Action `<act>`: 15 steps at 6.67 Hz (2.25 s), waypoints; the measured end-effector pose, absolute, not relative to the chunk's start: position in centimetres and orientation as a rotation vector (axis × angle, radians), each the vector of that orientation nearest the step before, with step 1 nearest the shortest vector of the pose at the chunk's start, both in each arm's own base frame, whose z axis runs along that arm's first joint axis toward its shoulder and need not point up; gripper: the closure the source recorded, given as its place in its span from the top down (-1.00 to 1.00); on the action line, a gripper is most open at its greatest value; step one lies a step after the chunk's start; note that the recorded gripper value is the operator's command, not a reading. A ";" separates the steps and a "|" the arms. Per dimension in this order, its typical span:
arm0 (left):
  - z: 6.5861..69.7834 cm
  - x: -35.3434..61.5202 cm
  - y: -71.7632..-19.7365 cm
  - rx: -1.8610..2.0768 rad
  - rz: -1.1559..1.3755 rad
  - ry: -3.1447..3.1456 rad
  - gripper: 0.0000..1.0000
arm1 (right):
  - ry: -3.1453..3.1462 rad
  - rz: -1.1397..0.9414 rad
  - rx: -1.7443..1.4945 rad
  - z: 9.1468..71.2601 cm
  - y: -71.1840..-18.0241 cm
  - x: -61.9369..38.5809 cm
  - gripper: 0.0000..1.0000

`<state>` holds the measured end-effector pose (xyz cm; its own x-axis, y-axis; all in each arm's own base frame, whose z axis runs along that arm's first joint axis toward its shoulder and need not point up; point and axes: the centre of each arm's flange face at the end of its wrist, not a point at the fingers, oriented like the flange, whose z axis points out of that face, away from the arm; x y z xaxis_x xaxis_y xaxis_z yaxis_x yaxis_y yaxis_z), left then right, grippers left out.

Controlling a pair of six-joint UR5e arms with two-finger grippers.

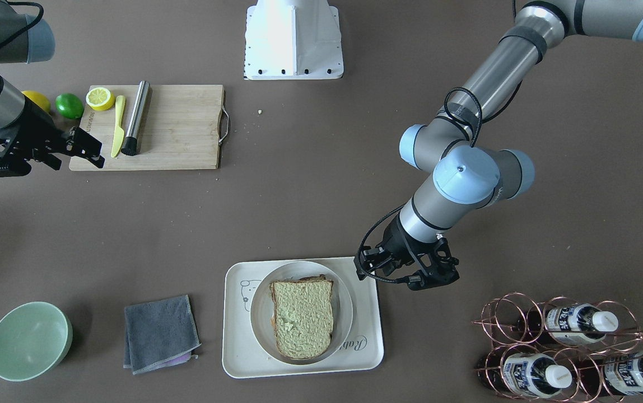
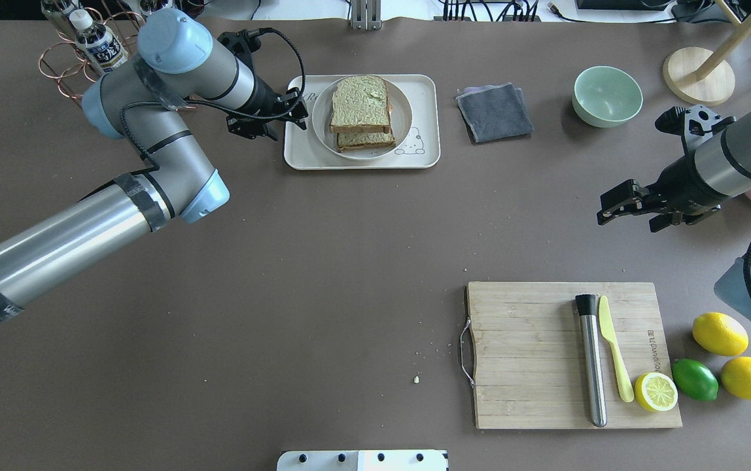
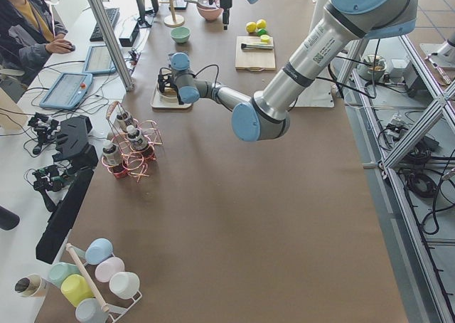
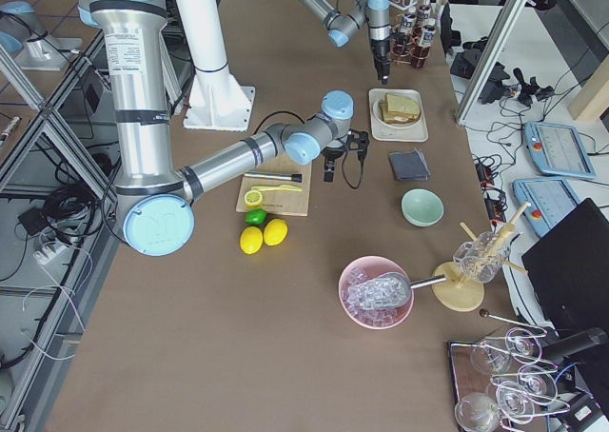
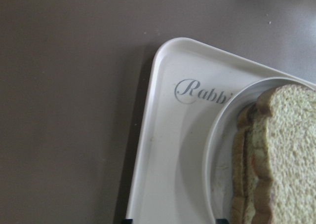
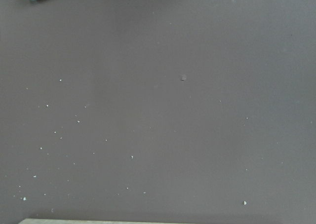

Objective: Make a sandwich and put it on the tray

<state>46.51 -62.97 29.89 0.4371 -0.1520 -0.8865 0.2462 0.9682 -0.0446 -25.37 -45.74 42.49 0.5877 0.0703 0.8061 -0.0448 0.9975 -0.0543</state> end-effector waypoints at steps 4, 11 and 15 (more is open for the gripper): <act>33.3 27.9 -54.0 0.155 0.052 0.791 0.46 | -0.913 0.030 0.009 44.7 -46.7 -22.6 1.00; 56.9 -4.1 -46.6 0.130 0.351 0.679 0.68 | -0.712 -0.176 0.076 57.1 -46.3 -0.9 1.00; 62.6 -7.8 -43.8 0.067 0.281 0.725 0.93 | -0.685 -0.165 0.064 59.6 -44.4 5.3 1.00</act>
<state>-7.75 -43.79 62.60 0.7129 0.2764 -0.6445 -0.2304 0.9603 0.1571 5.27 -44.36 59.61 0.7619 -0.1728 0.6243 0.1307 0.9849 0.1131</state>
